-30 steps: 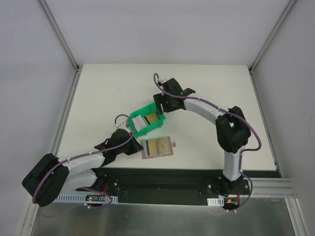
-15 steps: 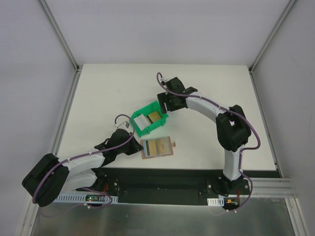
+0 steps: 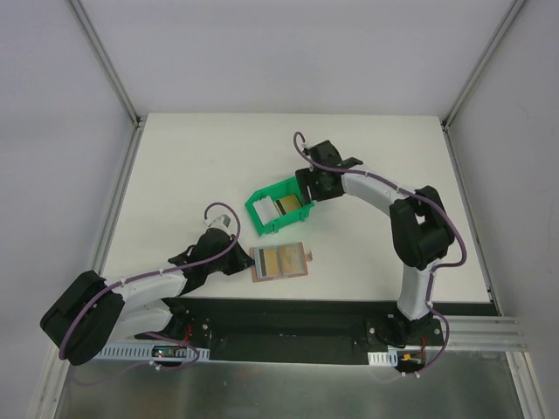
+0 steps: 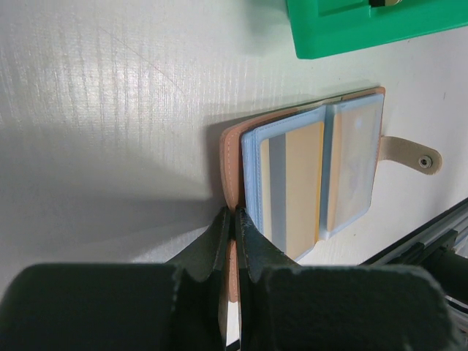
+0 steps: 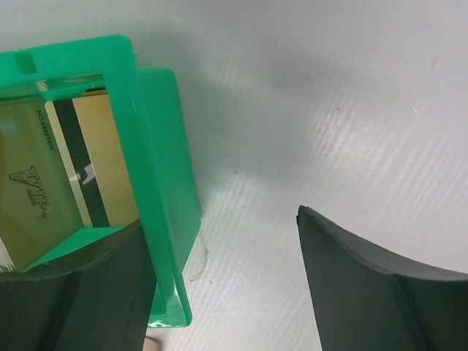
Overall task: Put the credit cards into the card holder
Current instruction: Move the storage box to the center of the board.
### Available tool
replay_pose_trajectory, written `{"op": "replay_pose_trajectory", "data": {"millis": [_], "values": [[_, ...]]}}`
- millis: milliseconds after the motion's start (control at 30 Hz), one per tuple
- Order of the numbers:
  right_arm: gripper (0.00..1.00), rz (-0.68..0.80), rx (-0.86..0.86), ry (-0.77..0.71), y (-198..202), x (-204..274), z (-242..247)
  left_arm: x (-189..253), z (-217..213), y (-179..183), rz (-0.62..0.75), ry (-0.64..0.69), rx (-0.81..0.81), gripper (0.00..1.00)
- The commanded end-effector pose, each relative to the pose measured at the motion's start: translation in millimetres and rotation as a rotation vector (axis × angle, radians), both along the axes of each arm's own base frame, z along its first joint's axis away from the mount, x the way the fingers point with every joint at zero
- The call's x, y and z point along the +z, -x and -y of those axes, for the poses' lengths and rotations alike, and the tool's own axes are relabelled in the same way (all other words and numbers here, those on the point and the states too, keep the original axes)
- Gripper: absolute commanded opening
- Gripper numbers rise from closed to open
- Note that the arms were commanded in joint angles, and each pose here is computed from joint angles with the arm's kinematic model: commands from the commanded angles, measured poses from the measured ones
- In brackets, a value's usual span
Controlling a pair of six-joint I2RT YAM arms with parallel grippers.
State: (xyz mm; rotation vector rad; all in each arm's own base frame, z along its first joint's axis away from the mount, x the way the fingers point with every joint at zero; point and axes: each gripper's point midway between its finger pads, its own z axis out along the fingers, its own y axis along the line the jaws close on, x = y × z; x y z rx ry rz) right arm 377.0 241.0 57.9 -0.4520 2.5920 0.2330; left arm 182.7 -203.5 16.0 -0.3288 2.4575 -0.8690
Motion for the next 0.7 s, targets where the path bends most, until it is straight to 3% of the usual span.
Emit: {"op": "replay_pose_trajectory", "data": {"millis": [0, 433, 667], "values": [[0.74, 0.066, -0.024, 0.0, -6, 25, 18, -10, -7, 3, -0.022, -0.061, -0.017, 0.0], [0.8, 0.18, 0.126, -0.292, 1, 116, -19, -7, -5, 1, -0.017, -0.056, -0.02, 0.0], [0.83, 0.112, 0.182, -0.395, 22, 119, -54, -9, -5, 0, -0.023, -0.066, -0.022, 0.0]]}}
